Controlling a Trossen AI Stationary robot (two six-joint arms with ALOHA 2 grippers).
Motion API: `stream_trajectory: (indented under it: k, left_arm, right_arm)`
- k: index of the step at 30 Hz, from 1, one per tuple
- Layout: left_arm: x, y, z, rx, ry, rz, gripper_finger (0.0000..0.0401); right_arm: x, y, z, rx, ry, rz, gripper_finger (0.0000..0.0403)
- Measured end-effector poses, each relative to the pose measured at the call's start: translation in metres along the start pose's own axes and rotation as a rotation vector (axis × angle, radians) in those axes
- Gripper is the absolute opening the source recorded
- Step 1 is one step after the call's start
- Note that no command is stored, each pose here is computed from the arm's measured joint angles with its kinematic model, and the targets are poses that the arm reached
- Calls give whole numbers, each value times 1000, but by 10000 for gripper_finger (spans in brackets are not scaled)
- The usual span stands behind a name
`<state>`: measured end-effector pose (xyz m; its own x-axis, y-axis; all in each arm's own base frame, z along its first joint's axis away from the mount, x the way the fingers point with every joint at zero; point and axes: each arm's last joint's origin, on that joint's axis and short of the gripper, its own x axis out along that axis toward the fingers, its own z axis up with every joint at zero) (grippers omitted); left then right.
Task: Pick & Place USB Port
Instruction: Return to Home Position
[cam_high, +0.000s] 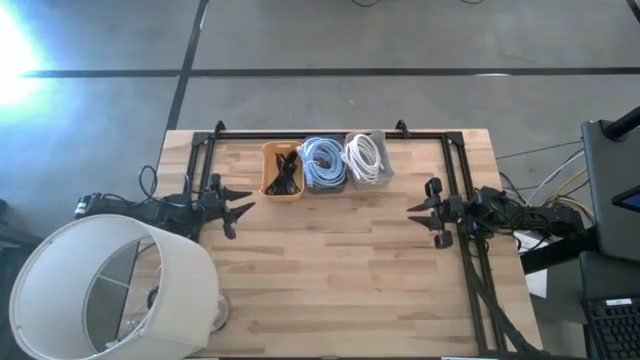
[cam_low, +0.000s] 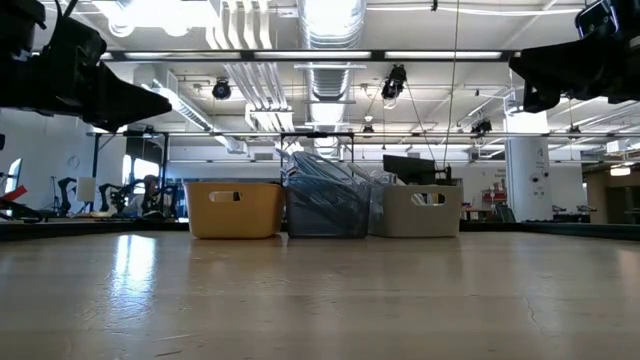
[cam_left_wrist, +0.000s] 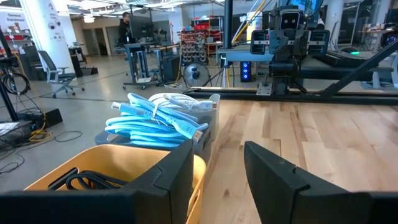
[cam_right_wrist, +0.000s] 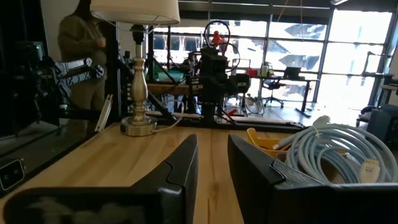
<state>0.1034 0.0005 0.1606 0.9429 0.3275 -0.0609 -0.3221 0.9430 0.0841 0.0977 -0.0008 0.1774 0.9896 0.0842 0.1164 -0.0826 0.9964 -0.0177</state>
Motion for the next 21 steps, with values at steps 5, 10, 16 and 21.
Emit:
stream_trajectory:
  k: [5, 10, 16, 21]
  left_arm:
    - [0, 0, 0, 1, 1, 0, 147]
    - [0, 0, 0, 1, 1, 0, 147]
    - [0, 0, 0, 1, 1, 0, 147]
    - [0, 0, 0, 1, 1, 0, 147]
  right_arm:
    - [0, 0, 0, 0, 0, 0, 75]
    - [0, 0, 0, 0, 0, 0, 77]
    - [0, 0, 0, 0, 0, 0, 87]
    - [0, 0, 0, 1, 0, 0, 92]
